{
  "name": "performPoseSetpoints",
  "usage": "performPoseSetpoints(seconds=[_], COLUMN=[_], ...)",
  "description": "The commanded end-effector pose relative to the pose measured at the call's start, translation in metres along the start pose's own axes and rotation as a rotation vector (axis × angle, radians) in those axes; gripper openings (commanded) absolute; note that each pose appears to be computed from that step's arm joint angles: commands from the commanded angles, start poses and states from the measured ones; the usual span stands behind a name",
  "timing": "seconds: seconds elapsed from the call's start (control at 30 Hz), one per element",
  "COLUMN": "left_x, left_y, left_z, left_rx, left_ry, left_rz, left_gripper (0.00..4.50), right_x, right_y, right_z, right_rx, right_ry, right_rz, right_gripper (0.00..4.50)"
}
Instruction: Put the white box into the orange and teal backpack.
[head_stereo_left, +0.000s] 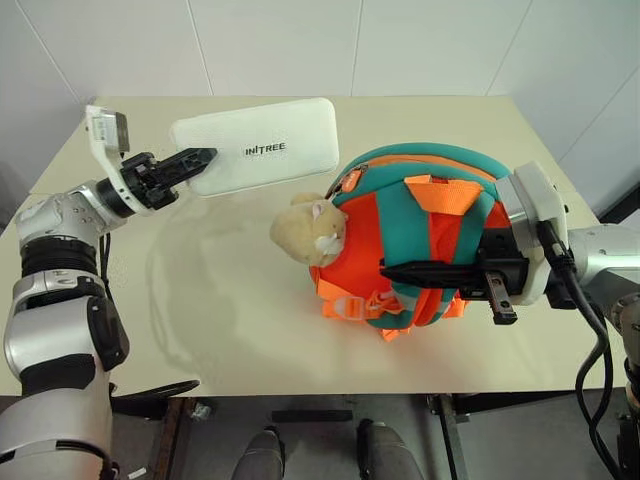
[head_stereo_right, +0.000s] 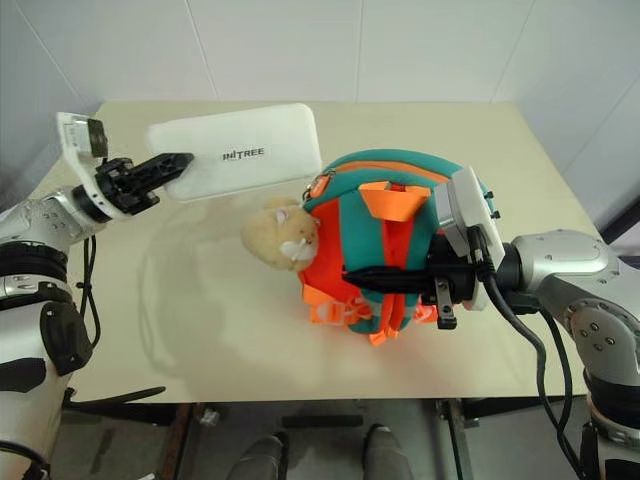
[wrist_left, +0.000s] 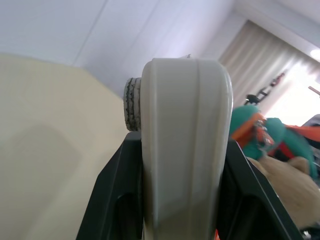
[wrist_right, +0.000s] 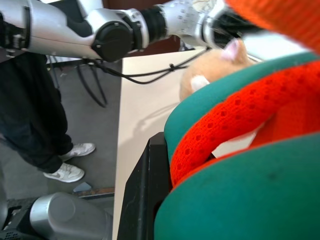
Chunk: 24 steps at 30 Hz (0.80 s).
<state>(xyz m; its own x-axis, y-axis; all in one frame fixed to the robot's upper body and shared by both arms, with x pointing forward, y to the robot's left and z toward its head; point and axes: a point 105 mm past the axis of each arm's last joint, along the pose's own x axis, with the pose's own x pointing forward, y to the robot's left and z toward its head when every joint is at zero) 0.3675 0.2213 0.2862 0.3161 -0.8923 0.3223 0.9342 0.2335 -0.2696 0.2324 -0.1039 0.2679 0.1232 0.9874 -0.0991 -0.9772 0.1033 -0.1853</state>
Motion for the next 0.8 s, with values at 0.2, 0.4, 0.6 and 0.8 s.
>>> performPoseSetpoints(seconds=[0.2,0.4,0.6,0.8], left_x=[-0.013,-0.014,-0.004,0.007], left_y=[-0.043,-0.05,-0.053,-0.056], left_z=[0.044,0.027,0.003,-0.001], left_rx=[0.156,0.097,0.079,0.114], left_ry=[-0.119,-0.03,0.145,0.23], left_rz=[-0.219,-0.251,-0.266,-0.292], left_gripper=[1.32,1.32,1.32,1.32], right_x=[-0.002,-0.003,-0.002,-0.001], right_y=[-0.001,-0.006,-0.009,-0.011], right_z=[0.005,0.001,-0.002,-0.003], right_rx=[-0.042,-0.028,-0.02,-0.023], right_ry=[-0.03,-0.022,-0.02,-0.018], right_rz=[-0.021,-0.037,-0.034,-0.033], right_gripper=[0.0,0.0,0.0,0.0])
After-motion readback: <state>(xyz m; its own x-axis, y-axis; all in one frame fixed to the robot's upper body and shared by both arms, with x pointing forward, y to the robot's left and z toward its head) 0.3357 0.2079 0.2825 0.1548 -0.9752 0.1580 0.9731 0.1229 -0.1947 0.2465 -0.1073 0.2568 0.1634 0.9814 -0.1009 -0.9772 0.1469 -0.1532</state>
